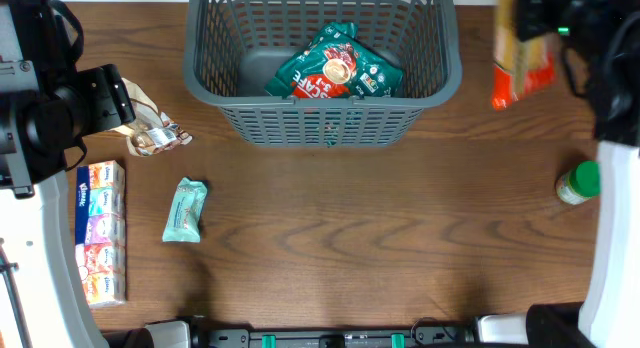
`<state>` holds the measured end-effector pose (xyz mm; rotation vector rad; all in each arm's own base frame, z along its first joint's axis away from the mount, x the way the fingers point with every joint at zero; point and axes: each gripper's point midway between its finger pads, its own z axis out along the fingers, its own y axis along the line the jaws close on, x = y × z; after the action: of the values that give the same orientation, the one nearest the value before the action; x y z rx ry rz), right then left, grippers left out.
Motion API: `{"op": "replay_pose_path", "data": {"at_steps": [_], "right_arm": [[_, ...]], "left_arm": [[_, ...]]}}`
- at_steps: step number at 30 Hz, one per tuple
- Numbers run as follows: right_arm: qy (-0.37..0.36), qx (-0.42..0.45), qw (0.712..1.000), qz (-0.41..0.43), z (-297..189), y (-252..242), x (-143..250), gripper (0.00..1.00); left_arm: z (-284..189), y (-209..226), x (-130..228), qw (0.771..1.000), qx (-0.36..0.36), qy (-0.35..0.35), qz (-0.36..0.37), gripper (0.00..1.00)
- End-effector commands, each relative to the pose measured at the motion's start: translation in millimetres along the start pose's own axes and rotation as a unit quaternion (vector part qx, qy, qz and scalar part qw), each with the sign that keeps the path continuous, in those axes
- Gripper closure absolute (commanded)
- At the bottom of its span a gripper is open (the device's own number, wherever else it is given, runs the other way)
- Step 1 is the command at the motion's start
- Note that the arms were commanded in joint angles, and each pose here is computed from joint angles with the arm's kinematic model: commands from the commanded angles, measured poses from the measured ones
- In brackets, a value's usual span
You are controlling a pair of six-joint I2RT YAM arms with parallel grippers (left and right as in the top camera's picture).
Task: Pack container
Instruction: 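Lower the spaghetti package into the basket and open the right gripper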
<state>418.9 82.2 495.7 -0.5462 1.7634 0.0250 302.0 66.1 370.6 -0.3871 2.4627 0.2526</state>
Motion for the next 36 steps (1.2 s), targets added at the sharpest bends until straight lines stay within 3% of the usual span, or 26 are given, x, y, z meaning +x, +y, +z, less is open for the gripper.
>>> {"op": "replay_pose_path", "data": {"at_steps": [1, 5, 10, 18, 23, 27, 28, 29, 30, 31, 32, 33, 36], "right_arm": [[-0.069, -0.047, 0.986, -0.145, -2, 47, -40, 0.99], [-0.084, -0.113, 0.967, -0.213, 29, 99, -39, 0.99], [-0.053, -0.199, 0.944, -0.259, 90, 150, 2, 0.99], [0.046, -0.309, 0.92, -0.239, 175, 216, 105, 0.99], [0.108, -0.356, 0.903, -0.214, 196, 246, 159, 0.99], [0.137, -0.372, 0.896, -0.2, 198, 255, 179, 0.98], [0.141, -0.371, 0.898, -0.192, 198, 255, 179, 0.93], [0.145, -0.369, 0.9, -0.182, 198, 254, 179, 0.82], [0.149, -0.366, 0.903, -0.169, 197, 254, 177, 0.56], [0.15, -0.362, 0.907, -0.155, 195, 252, 173, 0.21], [0.148, -0.36, 0.91, -0.146, 193, 252, 168, 0.05], [0.137, -0.362, 0.911, -0.141, 188, 251, 158, 0.01], [0.086, -0.362, 0.917, -0.142, 173, 243, 121, 0.01]], "left_arm": [[1, -1, 0, 1.0, 0.0, 0.003, -0.001, 0.19], [1, 0, 3, 1.0, -0.001, 0.007, 0.0, 0.2], [1, 0, 4, 1.0, -0.001, 0.009, 0.001, 0.19], [1, 0, 4, 1.0, -0.001, 0.01, 0.001, 0.19], [1, 0, 4, 1.0, -0.001, 0.01, 0.001, 0.19], [1, 0, 4, 1.0, -0.001, 0.01, 0.001, 0.19], [1, 0, 4, 1.0, -0.001, 0.01, 0.001, 0.19], [1, 0, 4, 1.0, -0.001, 0.01, 0.001, 0.19], [1, 0, 4, 1.0, -0.001, 0.01, 0.001, 0.19], [1, 0, 4, 1.0, -0.001, 0.01, 0.001, 0.19], [1, 0, 4, 1.0, -0.001, 0.01, 0.001, 0.19], [1, 0, 4, 1.0, -0.001, 0.01, 0.001, 0.2], [1, 0, 4, 1.0, -0.001, 0.01, 0.001, 0.19]]}}
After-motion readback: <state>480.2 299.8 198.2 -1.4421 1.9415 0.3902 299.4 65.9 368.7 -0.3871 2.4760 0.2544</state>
